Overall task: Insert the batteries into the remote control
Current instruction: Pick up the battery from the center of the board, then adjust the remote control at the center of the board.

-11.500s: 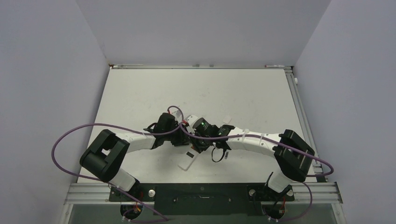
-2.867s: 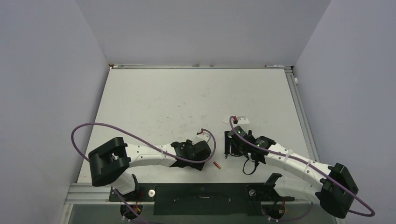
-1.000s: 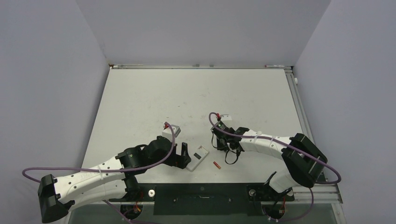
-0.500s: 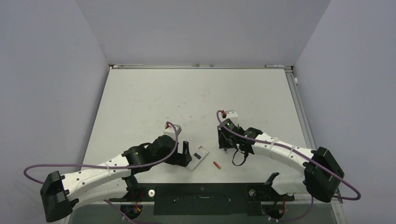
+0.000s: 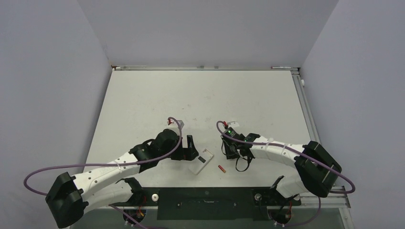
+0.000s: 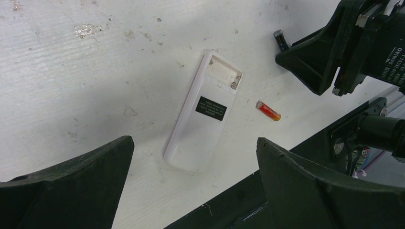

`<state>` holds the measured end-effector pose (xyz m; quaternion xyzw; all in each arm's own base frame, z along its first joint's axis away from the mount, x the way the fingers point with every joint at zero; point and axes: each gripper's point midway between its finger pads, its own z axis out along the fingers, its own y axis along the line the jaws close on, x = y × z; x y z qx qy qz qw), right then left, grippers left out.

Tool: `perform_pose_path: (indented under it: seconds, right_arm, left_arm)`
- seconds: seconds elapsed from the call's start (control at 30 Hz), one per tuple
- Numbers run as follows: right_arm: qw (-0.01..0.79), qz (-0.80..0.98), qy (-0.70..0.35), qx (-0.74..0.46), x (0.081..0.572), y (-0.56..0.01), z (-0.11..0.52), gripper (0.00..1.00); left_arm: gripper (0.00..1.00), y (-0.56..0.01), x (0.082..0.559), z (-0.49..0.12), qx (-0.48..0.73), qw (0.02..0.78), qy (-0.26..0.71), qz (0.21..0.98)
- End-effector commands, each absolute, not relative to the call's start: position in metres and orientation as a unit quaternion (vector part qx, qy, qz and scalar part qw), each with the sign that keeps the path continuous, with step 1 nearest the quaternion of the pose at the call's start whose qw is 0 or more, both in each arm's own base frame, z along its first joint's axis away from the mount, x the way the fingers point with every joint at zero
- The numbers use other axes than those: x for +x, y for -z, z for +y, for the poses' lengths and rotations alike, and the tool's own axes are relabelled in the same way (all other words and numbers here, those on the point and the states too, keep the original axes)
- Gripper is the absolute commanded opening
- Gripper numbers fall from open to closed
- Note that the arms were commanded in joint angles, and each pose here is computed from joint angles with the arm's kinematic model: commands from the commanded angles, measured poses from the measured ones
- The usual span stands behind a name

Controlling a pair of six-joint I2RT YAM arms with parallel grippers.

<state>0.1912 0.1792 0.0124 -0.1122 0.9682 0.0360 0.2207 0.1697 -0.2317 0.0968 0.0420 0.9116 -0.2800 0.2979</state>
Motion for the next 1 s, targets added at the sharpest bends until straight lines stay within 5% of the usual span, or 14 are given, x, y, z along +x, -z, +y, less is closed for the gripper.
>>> perform_pose_path:
  seconds: [0.0, 0.2, 0.67, 0.97]
  right_arm:
    - [0.222, 0.967, -0.033, -0.118, 0.193, -0.007, 0.177, 0.32]
    - [0.216, 0.968, -0.032, -0.123, 0.190, -0.004, 0.175, 0.09]
    - [0.265, 0.934, -0.114, -0.211, 0.195, -0.069, 0.228, 0.08]
    - [0.248, 0.928, -0.114, -0.254, 0.191, -0.074, 0.239, 0.08]
  left_arm:
    - [1.00, -0.108, 0.180, -0.250, 0.039, 0.301, 0.317, 0.899]
    - [1.00, -0.099, 0.192, -0.255, 0.028, 0.294, 0.316, 0.902]
    - [0.84, -0.090, 0.232, -0.278, -0.003, 0.278, 0.362, 0.890]
    - [0.76, -0.051, 0.206, -0.270, -0.047, 0.201, 0.360, 0.910]
